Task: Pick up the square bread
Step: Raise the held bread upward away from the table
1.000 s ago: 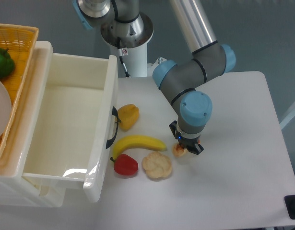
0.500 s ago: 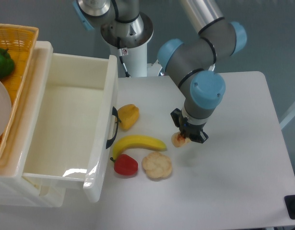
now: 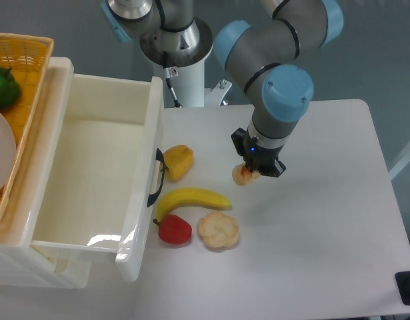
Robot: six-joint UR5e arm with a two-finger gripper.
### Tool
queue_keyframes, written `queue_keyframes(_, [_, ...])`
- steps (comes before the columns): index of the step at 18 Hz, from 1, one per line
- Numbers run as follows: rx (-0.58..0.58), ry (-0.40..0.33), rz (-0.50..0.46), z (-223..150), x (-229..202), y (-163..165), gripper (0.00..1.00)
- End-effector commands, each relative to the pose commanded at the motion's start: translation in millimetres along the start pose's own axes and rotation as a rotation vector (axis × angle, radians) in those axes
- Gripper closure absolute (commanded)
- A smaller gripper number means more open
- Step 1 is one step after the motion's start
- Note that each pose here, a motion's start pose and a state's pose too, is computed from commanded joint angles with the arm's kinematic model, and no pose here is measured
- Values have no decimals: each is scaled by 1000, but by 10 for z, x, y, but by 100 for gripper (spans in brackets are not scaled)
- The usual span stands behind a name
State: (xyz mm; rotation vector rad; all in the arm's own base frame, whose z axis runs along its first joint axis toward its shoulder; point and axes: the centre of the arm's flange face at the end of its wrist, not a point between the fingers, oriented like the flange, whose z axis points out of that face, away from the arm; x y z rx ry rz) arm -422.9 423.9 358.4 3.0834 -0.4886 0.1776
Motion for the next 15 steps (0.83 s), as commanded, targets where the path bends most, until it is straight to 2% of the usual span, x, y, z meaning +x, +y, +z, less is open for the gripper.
queue_keyframes(15, [-1, 6, -6, -17, 44, 47, 100])
